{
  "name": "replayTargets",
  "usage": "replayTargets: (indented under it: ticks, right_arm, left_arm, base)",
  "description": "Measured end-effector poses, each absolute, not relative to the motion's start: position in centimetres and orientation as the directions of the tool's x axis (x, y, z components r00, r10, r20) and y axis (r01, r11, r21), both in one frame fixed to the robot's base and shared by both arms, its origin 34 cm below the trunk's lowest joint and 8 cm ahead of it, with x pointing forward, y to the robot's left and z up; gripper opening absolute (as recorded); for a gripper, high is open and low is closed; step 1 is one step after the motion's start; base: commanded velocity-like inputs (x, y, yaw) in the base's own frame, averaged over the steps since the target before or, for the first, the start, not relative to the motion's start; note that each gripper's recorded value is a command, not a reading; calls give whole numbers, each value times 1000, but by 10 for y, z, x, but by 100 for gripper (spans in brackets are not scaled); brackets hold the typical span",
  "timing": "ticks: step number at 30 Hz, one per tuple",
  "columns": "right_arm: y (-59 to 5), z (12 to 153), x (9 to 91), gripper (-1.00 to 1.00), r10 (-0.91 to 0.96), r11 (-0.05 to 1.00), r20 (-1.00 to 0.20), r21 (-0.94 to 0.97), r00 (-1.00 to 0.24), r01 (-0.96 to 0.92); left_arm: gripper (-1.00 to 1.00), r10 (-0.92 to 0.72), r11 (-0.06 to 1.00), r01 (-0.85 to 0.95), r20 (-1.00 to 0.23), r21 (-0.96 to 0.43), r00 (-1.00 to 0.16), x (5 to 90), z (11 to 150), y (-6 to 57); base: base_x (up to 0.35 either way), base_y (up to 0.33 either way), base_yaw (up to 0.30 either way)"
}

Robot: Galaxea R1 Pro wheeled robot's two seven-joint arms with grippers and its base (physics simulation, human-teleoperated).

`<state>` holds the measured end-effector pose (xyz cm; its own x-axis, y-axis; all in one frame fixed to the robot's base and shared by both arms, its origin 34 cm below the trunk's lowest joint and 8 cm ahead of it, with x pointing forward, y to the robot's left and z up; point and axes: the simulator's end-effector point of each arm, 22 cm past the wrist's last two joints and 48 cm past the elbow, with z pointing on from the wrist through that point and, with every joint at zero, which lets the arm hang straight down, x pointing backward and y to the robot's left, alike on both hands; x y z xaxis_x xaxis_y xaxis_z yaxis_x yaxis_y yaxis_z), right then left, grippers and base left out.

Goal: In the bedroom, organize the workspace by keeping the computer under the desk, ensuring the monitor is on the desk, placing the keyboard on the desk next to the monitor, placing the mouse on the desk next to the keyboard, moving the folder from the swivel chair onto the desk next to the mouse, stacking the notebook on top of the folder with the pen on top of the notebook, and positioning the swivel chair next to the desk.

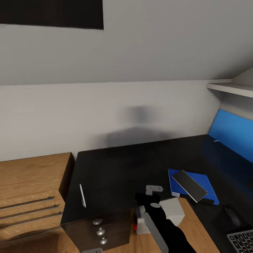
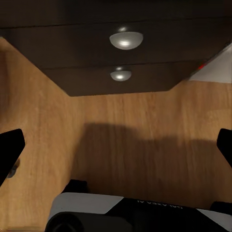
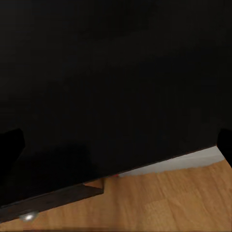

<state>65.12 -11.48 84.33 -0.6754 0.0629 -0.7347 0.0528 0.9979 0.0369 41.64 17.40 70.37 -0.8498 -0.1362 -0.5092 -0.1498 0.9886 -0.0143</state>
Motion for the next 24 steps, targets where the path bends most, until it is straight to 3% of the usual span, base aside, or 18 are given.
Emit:
replayTargets:
  ticks: [24]
  right_arm:
    - [-100,821,640,100,26,1000,-715,21,-698,16]
  left_arm:
    - [100,-141,988,-157,-490,-9,-860,412,697,176]
  base:
    - [0,0,228]
